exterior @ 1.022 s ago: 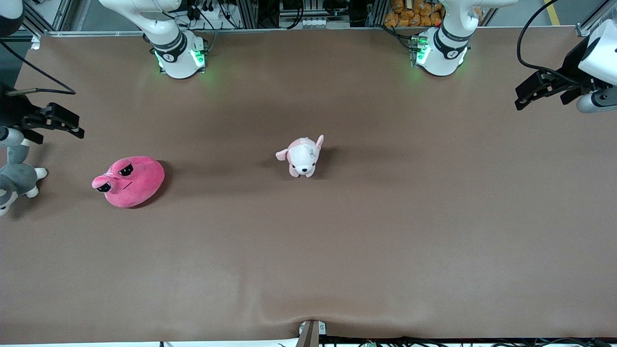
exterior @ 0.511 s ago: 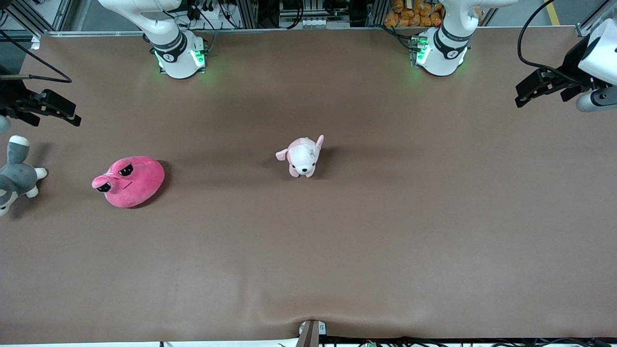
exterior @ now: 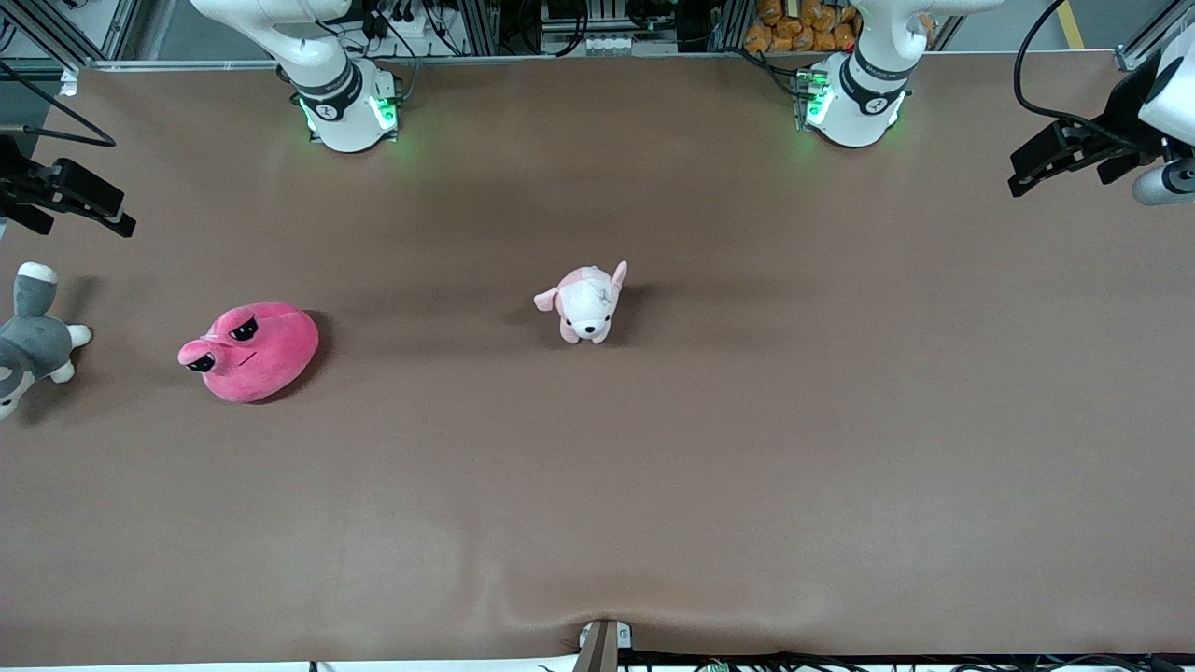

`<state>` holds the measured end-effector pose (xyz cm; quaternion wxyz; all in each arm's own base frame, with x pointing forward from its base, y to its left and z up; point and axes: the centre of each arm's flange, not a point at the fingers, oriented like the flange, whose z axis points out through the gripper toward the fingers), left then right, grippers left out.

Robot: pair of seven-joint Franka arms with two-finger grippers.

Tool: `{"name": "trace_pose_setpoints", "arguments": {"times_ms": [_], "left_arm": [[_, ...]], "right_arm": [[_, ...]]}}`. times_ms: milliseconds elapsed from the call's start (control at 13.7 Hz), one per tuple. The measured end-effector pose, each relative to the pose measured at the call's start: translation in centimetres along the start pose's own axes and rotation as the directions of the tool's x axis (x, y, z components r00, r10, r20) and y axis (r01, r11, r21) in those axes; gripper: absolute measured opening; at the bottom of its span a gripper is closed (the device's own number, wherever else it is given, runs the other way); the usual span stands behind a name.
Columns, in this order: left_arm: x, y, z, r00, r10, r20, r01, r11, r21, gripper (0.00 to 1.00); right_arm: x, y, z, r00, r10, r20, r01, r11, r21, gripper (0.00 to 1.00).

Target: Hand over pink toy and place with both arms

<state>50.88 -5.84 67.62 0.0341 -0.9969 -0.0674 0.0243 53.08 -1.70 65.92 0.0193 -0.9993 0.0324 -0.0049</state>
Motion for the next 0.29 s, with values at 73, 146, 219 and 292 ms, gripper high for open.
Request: {"name": "trace_pose_setpoints", "arguments": {"times_ms": [73, 146, 219, 292], "left_arm": [[-0.04, -0.02, -0.03, 1.0, 0.0, 0.002, 0.0, 1.0, 0.0, 1.0], [-0.04, -0.06, -0.07, 1.0, -0.001, 0.002, 0.001, 1.0, 0.0, 1.0], [-0.04, -0.1, -0.11, 1.0, -0.002, 0.001, 0.002, 1.0, 0.0, 1.0], [-0.04, -0.13, -0.13, 1.0, -0.001, 0.001, 0.001, 1.0, 0.0, 1.0]], "right_arm": [[0.0, 0.01, 0.02, 1.0, 0.001, 0.001, -0.001, 1.0, 0.0, 1.0], [0.01, 0.03, 0.04, 1.0, 0.002, 0.002, -0.002, 1.0, 0.0, 1.0], [0.02, 0.13, 0.06, 1.0, 0.004, 0.002, -0.004, 1.0, -0.001, 1.0], [0.05, 0.31, 0.09, 1.0, 0.009, 0.003, -0.009, 1.0, -0.001, 1.0]]}}
